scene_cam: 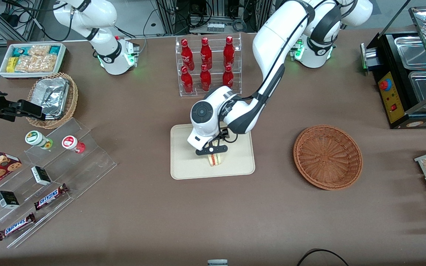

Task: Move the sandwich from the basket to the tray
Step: 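Raise the left gripper off the sandwich and withdraw toward the basket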

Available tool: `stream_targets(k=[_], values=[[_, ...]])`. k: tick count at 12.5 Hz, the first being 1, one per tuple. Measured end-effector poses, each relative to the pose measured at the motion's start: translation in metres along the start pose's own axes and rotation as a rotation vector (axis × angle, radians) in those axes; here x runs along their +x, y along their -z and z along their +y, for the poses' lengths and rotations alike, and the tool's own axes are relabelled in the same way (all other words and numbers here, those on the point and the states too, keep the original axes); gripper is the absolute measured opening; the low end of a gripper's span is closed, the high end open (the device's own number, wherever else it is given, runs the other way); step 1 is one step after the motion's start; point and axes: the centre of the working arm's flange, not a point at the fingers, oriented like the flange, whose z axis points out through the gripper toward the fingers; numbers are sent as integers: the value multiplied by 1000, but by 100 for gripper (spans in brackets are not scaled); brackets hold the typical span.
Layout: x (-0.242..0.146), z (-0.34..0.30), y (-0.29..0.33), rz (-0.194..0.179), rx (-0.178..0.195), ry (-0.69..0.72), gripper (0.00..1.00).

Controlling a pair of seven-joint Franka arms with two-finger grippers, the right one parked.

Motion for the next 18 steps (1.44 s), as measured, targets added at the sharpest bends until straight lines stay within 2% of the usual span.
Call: stream_targets(k=[6, 9, 11, 13, 14, 18], values=[[8, 1, 39, 30, -28, 9, 100], [16, -16, 85, 31, -20, 12, 100], [30, -38, 124, 30, -32, -11, 100], [48, -66, 162, 22, -69, -15, 100], [58, -83, 177, 14, -74, -29, 100], [105, -166, 203, -39, -46, -104, 100]])
